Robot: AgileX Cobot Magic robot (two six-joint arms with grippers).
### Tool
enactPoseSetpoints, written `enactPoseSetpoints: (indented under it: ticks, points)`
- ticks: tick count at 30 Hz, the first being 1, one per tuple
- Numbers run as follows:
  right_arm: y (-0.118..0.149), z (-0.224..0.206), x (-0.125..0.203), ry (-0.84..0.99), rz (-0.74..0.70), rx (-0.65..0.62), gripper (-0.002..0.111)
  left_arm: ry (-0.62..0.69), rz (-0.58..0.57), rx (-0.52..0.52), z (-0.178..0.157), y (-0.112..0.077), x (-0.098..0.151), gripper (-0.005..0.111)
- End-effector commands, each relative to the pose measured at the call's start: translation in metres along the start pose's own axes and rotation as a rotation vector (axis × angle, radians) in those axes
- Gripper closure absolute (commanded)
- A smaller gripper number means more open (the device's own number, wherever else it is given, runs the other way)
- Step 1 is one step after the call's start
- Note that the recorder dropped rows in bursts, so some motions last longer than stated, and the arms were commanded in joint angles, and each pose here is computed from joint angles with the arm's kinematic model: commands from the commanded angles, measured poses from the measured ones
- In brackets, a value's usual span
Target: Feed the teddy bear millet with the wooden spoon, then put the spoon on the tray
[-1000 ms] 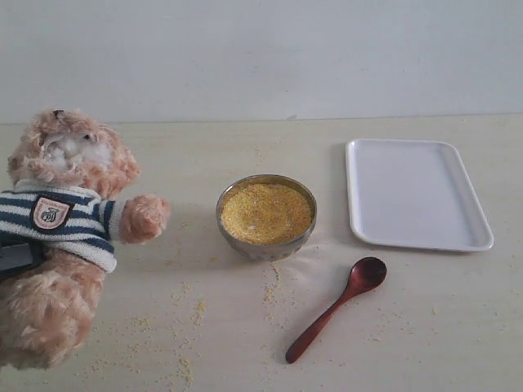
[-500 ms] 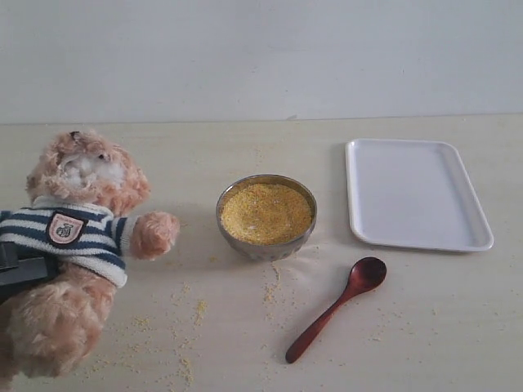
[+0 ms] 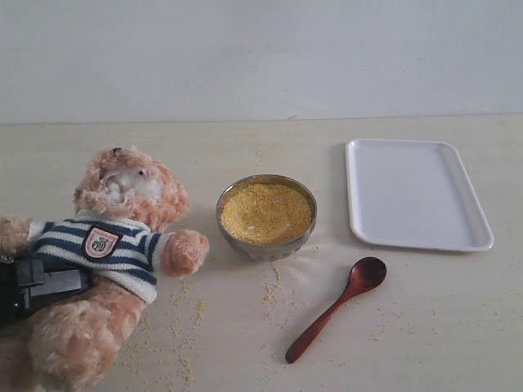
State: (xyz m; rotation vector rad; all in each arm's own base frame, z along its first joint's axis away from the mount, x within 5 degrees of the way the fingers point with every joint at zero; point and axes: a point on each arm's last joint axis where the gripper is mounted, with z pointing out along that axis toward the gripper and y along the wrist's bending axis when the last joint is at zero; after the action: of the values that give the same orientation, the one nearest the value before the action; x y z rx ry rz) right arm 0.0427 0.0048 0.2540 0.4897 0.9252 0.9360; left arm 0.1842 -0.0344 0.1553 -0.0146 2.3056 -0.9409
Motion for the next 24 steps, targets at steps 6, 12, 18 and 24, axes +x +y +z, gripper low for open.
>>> enactPoseSetpoints:
  ticks: [6,12,18,24]
  points:
    - [0.046,0.011,0.001,0.17,-0.235,-0.231,0.108,-0.007,-0.004,0.05,0.002,-0.002,0.0,0.102]
    - [0.02,0.061,-0.008,0.155,-0.191,0.049,0.108,-0.013,0.023,0.097,0.001,-0.007,0.0,0.102]
    - [-0.073,0.116,0.028,0.462,-0.406,0.49,0.108,-0.018,0.074,0.108,0.001,-0.008,0.0,0.102]
    - [-0.151,0.105,0.061,0.918,-0.33,1.132,0.108,0.0,0.09,0.111,0.001,-0.008,0.001,0.102]
